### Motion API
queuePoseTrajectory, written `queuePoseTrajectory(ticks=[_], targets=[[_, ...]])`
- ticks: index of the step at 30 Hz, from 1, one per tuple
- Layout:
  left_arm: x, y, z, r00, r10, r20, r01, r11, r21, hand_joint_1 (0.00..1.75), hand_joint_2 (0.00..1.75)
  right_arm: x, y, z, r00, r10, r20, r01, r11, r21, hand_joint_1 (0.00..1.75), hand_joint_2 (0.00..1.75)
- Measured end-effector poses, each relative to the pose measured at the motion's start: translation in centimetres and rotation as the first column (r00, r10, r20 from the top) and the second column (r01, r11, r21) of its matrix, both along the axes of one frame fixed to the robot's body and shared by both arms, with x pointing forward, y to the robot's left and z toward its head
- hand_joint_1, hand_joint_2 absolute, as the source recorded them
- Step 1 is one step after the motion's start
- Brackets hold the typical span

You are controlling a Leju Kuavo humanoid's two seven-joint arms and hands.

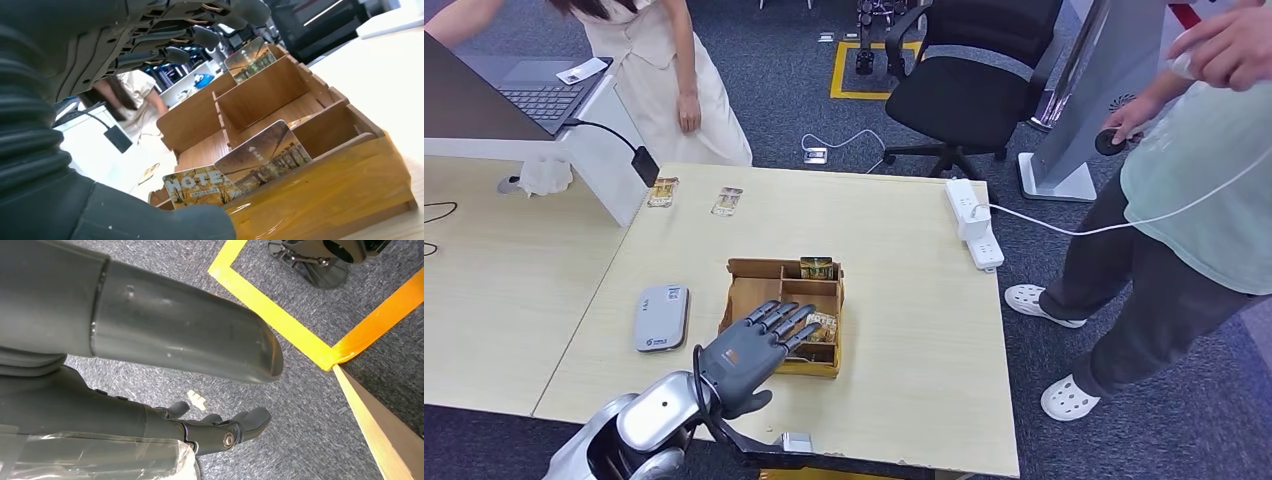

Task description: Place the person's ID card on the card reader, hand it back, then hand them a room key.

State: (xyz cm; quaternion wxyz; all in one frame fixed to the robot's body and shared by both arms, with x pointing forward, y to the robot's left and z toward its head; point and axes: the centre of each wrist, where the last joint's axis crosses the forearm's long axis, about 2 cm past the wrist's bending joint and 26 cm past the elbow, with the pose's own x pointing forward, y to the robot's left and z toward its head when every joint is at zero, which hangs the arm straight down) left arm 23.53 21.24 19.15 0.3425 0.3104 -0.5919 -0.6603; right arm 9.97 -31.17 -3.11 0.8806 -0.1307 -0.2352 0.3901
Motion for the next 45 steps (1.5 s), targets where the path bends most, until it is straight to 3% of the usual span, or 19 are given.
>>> queuePoseTrajectory(ticks=[22, 45], targets=[[0.1, -0.8, -0.1, 0.996, 0.093, -0.005, -0.093, 0.996, 0.015, 0.00, 1.75, -0.1, -0.2, 0.0, 1.000, 0.003, -0.008, -0.003, 1.000, -0.005, 0.00, 0.00], [-0.2, -1.1, -0.8, 0.993, 0.110, -0.043, -0.109, 0.994, 0.008, 0.00, 1.75, -0.2, -0.3, 0.0, 1.000, 0.000, -0.015, 0.000, 1.000, -0.002, 0.00, 0.00]])
